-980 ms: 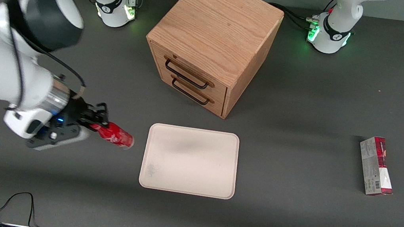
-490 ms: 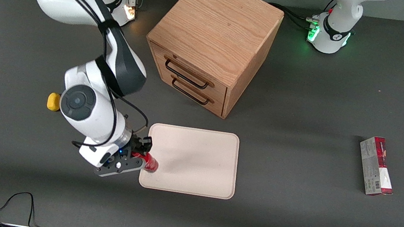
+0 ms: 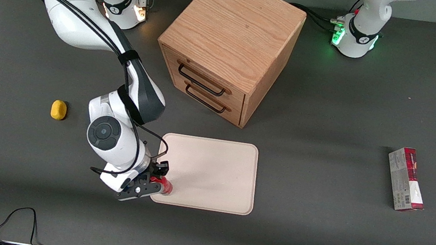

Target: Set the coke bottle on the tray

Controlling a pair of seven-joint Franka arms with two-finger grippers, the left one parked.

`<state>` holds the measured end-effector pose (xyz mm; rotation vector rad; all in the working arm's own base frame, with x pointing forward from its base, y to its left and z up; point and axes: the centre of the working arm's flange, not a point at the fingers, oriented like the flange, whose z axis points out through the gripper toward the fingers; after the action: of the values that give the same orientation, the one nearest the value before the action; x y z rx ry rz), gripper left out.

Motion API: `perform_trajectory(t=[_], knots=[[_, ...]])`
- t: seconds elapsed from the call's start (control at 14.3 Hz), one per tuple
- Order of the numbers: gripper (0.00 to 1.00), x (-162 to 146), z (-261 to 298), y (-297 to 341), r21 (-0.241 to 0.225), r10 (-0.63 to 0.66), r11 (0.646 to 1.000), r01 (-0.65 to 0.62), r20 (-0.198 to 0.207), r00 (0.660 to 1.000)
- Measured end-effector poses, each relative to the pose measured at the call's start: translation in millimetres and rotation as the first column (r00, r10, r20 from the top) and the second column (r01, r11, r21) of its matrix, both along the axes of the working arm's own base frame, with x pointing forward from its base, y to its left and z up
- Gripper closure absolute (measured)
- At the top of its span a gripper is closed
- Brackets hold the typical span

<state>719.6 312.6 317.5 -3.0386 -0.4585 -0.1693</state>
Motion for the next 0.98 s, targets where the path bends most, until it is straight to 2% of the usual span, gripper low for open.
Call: perform_trajectory(t=[0.14, 0.21, 0.49, 0.63, 0.7, 0.84, 0.98], knots=[[0.67, -0.4, 0.1, 1.0, 0.001, -0.002, 1.000, 0.002, 0.000, 1.000], [0.63, -0.4, 0.1, 1.2, 0.003, -0.005, 1.000, 0.005, 0.001, 1.000], [0.25, 1.6, 0.1, -1.8, 0.012, -0.038, 0.999, 0.038, 0.010, 0.999], [0.04, 3.1, 18.3, -5.0, 0.019, -0.056, 0.998, 0.056, 0.031, 0.998], [0.00, 3.8, 35.9, -11.4, 0.017, -0.074, 0.997, 0.073, 0.043, 0.996], [0.00, 6.0, 75.9, -48.1, 0.019, -0.131, 0.991, 0.130, 0.043, 0.990], [0.00, -1.3, 117.5, -103.8, 0.032, -0.219, 0.975, 0.219, 0.007, 0.976]])
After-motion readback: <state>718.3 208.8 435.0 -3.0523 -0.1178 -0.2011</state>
